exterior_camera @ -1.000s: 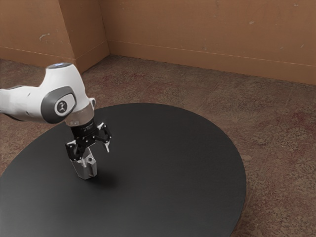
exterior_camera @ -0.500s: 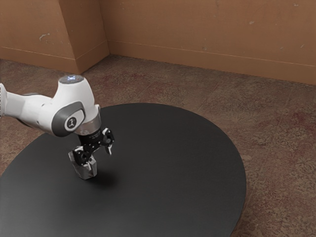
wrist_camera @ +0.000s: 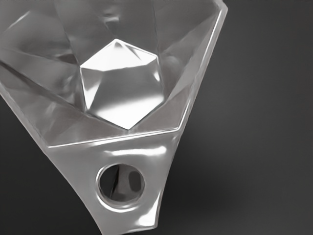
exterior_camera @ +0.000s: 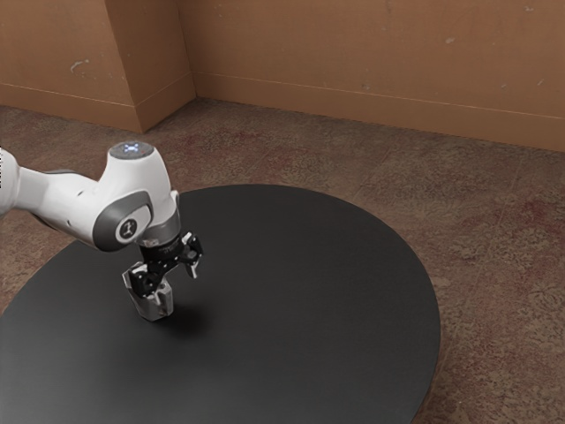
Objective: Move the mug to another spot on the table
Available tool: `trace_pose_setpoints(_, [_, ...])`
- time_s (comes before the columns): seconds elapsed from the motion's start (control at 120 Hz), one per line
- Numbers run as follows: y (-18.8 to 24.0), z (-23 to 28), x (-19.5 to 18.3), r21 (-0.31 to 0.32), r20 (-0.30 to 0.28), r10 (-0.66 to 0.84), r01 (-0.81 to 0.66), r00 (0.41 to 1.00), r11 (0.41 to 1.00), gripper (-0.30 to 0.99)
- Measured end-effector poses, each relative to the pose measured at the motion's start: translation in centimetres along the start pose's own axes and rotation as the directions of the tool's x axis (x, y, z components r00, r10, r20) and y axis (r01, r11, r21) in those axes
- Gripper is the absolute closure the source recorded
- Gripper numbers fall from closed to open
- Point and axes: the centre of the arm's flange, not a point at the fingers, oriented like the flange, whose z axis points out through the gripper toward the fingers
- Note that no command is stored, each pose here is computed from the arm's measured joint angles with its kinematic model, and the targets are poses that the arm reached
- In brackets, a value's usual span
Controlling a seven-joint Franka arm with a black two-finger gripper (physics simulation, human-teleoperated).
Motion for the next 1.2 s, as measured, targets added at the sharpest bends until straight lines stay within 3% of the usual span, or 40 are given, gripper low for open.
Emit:
trace_pose_setpoints(0.483, [-1.3, 2.0, 3.9, 0.032, -0.009, -0.045, 0.045, 0.999, 0.998, 0.03])
trace_pose_setpoints(1.2, [-0.8, 3.5, 2.9, 0.04, -0.01, -0.002, 0.003, 1.0, 0.999, 0.03])
